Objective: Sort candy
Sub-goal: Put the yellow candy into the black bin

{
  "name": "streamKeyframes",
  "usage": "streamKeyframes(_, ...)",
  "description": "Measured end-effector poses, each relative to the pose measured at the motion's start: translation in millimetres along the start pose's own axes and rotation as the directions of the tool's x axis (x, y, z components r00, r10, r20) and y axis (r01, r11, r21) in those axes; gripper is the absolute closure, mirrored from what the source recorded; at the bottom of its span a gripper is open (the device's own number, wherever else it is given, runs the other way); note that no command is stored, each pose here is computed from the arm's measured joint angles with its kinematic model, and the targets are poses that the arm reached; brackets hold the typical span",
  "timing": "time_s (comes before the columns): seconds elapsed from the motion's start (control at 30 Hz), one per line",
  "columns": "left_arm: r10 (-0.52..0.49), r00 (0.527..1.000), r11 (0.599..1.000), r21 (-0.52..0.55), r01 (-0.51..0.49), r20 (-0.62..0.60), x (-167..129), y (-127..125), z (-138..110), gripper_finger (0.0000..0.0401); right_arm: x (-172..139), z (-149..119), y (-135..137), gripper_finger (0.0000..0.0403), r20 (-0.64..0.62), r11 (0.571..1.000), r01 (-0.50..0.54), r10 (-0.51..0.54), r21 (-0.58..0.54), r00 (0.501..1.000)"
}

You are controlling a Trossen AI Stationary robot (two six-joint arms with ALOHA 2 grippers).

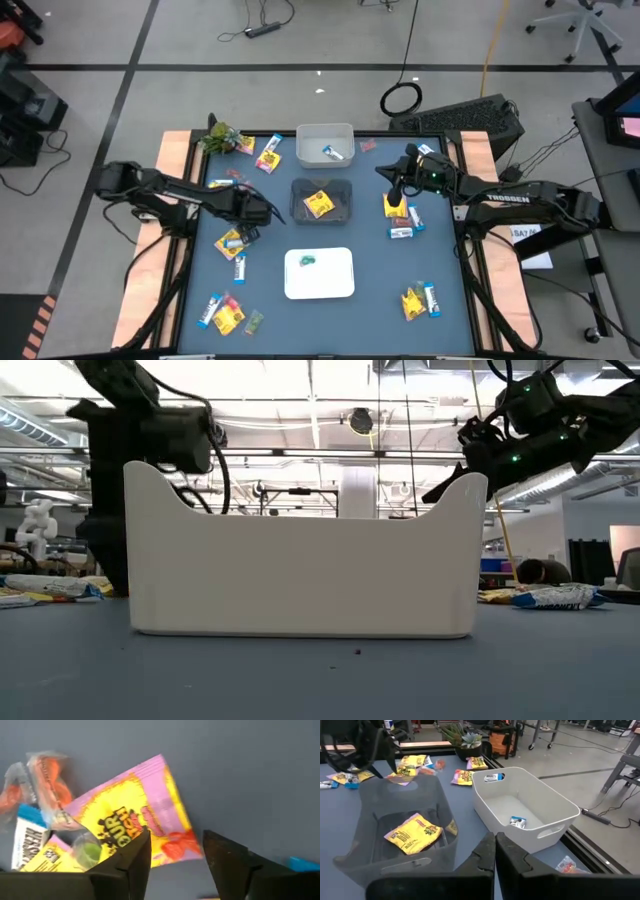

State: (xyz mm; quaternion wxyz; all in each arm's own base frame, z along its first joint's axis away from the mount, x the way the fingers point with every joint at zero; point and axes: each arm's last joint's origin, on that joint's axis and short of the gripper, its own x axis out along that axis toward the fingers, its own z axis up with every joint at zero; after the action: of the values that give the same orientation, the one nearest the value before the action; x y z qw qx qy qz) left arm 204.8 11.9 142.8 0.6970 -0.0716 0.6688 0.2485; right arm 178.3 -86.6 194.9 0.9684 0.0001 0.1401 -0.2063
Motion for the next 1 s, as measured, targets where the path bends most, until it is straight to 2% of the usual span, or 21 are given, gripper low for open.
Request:
streamKeyframes(0.2,0.057,0.996,0.998,0.0,-0.057,-0.071,15.2,2.6,5.0,0.0215,0.0,-0.2,0.0,0.0402,-0.002,1.0,0.0,0.0,0.0,1.0)
streamKeyframes(0.3,0.07,0.995,0.997,0.036,-0.067,-0.068,16.4,2.4,5.5,0.0235,0.0,-0.4,0.0,0.0402,-0.004,1.0,0.0,0.0,0.0,1.0)
streamKeyframes(0.43,0.089,0.994,0.994,0.077,-0.084,-0.062,17.7,2.8,5.3,0.0299,0.0,-0.9,0.0,0.0402,-0.009,1.0,-0.001,0.001,0.0,1.0)
streamKeyframes(0.53,0.113,0.992,0.991,0.072,-0.109,-0.054,18.5,3.8,5.5,0.0365,0.1,-0.8,0.0,0.0402,-0.008,1.0,-0.001,0.001,0.004,1.0)
streamKeyframes(0.6,0.129,0.991,0.989,0.073,-0.126,-0.046,17.1,4.0,6.8,0.039,0.1,0.1,0.0,0.0402,0.002,1.0,0.0,0.0,0.004,1.0)
streamKeyframes(0.83,0.218,0.976,0.97,0.109,-0.217,0.003,-10.0,0.7,21.5,0.0398,0.1,0.3,-0.1,0.0402,0.003,1.0,0.0,0.0,0.004,1.0)
streamKeyframes(1.0,0.213,0.97,0.965,0.131,-0.228,0.12,-39.9,-7.7,42.5,0.0398,0.1,-0.1,0.0,0.0403,-0.001,1.0,0.0,0.0,0.004,1.0)
